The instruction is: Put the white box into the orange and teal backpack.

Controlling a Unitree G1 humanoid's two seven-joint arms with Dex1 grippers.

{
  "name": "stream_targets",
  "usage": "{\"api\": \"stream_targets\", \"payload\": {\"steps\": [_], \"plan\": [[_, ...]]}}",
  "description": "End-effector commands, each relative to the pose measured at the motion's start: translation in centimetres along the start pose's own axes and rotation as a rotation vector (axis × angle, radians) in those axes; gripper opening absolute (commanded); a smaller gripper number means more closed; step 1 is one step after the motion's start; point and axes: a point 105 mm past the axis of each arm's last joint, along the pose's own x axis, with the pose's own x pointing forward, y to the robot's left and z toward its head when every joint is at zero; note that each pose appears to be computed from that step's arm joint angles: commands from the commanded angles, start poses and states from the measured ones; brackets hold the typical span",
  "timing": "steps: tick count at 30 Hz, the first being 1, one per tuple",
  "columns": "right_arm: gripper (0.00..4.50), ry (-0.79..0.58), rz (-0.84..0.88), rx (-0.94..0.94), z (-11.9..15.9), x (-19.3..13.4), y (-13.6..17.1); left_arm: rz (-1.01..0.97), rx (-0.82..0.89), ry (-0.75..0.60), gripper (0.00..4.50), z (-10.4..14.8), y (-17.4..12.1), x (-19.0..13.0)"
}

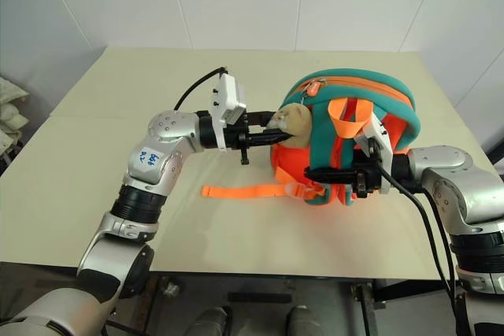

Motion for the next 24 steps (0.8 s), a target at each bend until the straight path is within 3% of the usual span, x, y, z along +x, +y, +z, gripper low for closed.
{"api": "stream_targets", "payload": {"steps": [1,7,12,18,24], "plan": [[0.0,-0.025,0.012,-0.046,1.1,0.0,0.5,0.018,0.097,0.041,0.92,1.5,1.7,-2.2],[0.0,-0.023,-0.006,-0.046,1.0,-0.4,0.7,0.095,0.135,0.184,0.92,1.2,5.0,-7.8],[0.0,-0.034,-0.047,-0.039,0.7,-0.9,0.7,0.108,0.079,0.317,0.92,-1.7,5.0,-10.4],[0.0,-0.062,-0.071,-0.016,0.2,-0.6,1.4,0.125,-0.074,0.328,0.92,-7.1,3.7,-9.5],[0.0,-0.092,-0.093,0.003,0.1,-0.3,1.7,0.159,-0.212,0.299,0.92,-10.4,2.9,-8.4]]}}
